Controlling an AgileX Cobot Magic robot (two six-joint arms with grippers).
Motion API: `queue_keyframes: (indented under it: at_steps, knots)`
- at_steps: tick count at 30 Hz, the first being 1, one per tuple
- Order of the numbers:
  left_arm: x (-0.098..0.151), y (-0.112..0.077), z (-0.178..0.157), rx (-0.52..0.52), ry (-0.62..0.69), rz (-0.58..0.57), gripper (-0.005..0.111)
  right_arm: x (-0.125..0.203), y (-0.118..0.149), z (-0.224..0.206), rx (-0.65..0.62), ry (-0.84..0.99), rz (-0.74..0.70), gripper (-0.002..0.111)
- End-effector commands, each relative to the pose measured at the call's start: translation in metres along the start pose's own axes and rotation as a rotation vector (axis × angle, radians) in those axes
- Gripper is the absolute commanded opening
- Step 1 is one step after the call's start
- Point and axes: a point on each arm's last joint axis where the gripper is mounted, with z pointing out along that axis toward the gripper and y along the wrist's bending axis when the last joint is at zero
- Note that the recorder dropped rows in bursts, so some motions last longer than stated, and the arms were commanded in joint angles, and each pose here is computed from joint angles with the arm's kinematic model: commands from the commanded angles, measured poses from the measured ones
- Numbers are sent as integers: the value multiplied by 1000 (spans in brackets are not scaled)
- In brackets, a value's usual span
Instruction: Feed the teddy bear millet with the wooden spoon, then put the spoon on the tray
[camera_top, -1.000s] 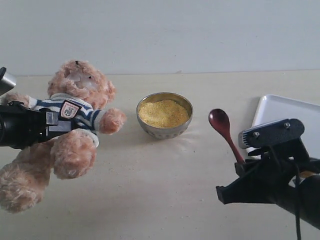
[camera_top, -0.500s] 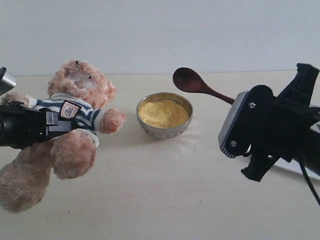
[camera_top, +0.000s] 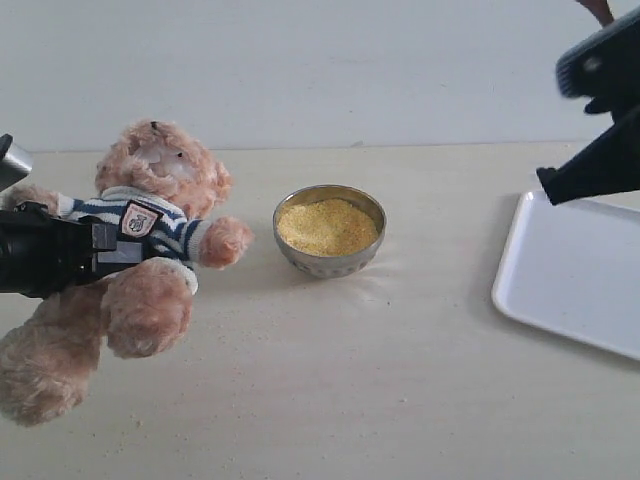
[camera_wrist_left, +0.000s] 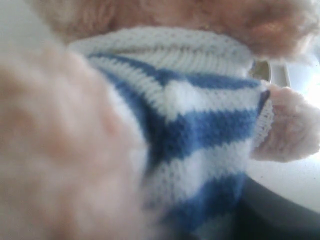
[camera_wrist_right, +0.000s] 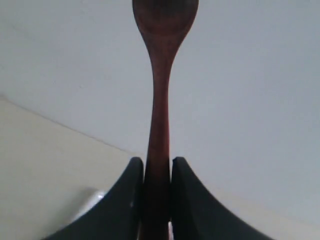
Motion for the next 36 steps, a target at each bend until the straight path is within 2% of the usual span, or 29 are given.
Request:
queue_keyframes:
  at_steps: [1, 5, 10, 12, 13, 15, 17, 22, 28, 30, 36]
  knots:
    - [-1, -2, -2, 18, -10, -6, 5, -6, -2, -5, -66, 1, 546, 0]
    - [-1, -2, -2, 18, -10, -6, 5, -7, -2, -5, -78, 3, 1005, 0]
    - [-1, -2, -2, 18, -7, -2, 5, -6, -3, -8, -137, -102, 1560, 0]
    - [-1, -3, -2, 23, -7, -2, 5, -8, -6, -10, -178, -194, 1645, 0]
    - [-1, -3, -2, 27, -7, -2, 5, -10, -9, -13, -197, -266, 1612, 0]
    - [-1, -3, -2, 29, -6, 0, 5, -15, -12, -17, -223, -390, 1468, 0]
    - [0, -3, -2, 29, -3, 4, 5, -19, -11, -20, -228, -434, 1263, 0]
    - [0, -3, -2, 29, -3, 4, 5, -16, 2, -17, -196, -350, 615, 0]
    - [0, -3, -2, 29, -3, 3, 5, -13, 9, -16, -168, -341, -4, 0]
    - [0, -3, -2, 29, -3, 3, 5, -14, 13, -15, -179, -335, -198, 0]
    - [0, -3, -2, 29, -3, 4, 5, -10, 35, -4, -262, -297, -902, 0]
